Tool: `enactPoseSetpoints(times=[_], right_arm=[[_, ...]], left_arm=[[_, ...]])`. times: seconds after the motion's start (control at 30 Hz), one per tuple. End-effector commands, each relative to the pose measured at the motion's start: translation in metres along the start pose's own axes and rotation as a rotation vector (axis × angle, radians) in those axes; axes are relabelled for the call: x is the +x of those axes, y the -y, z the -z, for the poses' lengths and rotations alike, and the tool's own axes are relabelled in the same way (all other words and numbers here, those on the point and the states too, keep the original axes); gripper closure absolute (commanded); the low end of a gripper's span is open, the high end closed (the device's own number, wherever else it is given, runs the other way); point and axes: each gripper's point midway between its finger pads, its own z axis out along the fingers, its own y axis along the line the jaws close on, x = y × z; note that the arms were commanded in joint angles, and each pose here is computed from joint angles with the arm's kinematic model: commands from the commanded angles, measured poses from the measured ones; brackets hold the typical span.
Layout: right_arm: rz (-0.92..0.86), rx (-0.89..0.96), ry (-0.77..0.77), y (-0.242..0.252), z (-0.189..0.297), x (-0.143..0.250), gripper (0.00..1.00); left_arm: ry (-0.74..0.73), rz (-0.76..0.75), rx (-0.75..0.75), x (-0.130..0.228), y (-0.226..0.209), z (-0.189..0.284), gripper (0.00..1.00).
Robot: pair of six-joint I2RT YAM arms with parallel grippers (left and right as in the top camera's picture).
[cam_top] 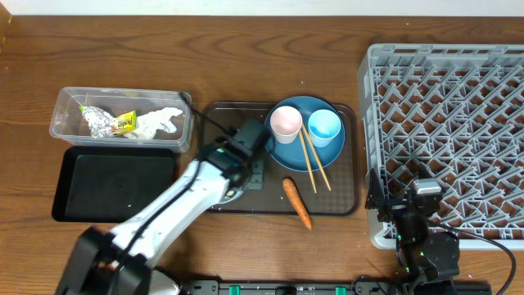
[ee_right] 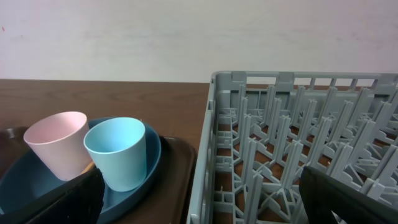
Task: Sort waste into correct bins and load items into the dishwasher rack
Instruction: 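Carry the rice-filled blue bowl left over the black tray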
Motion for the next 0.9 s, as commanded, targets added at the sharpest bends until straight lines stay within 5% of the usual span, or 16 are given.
enactPoseSetpoints(times=[0.0,0.5,0.87], right_arm=[[0.01,0.013,0.0,0.003,0.0,0.0,0.01],[0.01,0.013,0.0,0.003,0.0,0.0,0.01],[0.01,0.013,0.0,0.003,0.0,0.0,0.01]], left_arm=[[0.064,0.012,0.018,-0.013,-0.012,0.024,0.94],[0.242,0.237,-0.031,-0.022,-0.113,0.103,0.94],[0.291,0.387,0.157,-0.034,-0.151,0.117,0.94]])
